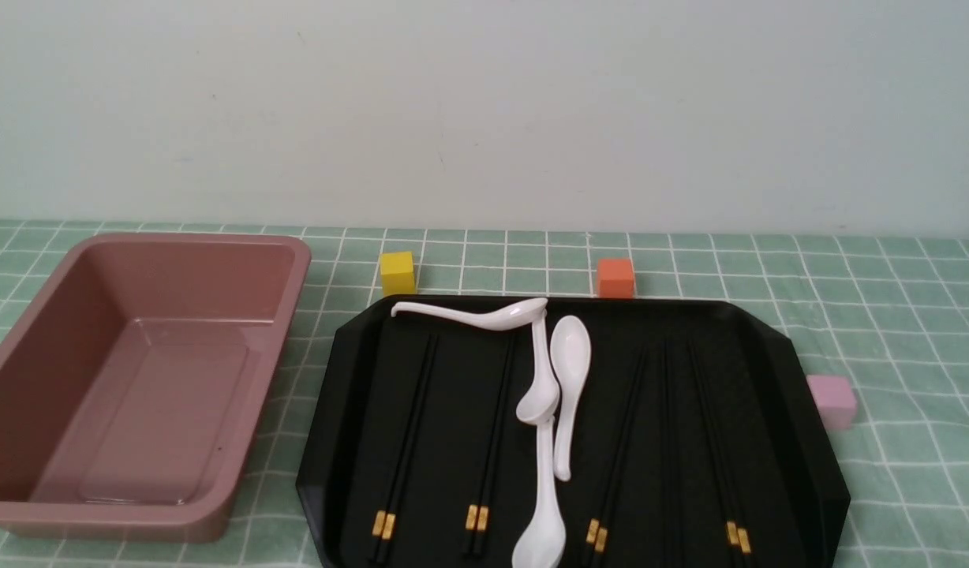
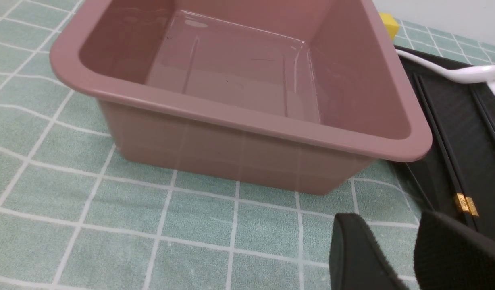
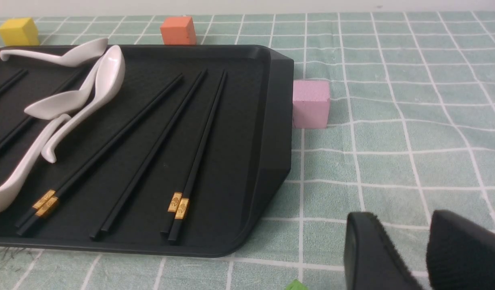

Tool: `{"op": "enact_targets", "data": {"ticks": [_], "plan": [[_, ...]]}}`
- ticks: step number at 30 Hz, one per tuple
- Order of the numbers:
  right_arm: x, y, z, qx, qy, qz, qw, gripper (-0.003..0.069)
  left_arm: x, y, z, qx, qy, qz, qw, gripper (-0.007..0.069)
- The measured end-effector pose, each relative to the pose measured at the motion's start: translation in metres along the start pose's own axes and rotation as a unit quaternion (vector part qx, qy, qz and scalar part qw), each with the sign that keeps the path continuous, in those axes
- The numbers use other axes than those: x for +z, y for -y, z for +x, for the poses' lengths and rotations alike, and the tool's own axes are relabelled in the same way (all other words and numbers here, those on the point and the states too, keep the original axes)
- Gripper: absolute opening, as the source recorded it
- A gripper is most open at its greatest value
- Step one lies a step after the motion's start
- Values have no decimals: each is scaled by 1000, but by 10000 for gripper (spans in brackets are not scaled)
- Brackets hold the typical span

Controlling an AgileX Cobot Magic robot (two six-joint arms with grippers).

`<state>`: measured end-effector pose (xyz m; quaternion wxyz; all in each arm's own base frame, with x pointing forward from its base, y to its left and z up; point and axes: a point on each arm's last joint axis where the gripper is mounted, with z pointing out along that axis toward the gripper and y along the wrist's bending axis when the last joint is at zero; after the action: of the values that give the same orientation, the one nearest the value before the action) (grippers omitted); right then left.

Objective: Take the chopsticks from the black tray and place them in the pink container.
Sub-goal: 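Reach over to the black tray and grasp a pair of chopsticks with the left gripper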

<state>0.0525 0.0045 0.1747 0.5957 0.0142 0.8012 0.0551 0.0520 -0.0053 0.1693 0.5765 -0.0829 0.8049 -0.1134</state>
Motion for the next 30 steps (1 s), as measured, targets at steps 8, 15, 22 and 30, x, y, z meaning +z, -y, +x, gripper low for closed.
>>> {"op": "enact_targets", "data": {"ticks": [8,15,22,30], "plan": [[0,0,0,0,0,0,1000,240,0,0,0,0,0,0,1000,239],[0,0,0,0,0,0,1000,240,-1,11,0,-257,-14,61,964,239],[0,0,0,0,0,0,1000,240,-4,25,-7,-554,-45,136,820,239],[0,0,0,0,0,0,1000,240,-5,19,-21,-616,27,157,771,237]]}}
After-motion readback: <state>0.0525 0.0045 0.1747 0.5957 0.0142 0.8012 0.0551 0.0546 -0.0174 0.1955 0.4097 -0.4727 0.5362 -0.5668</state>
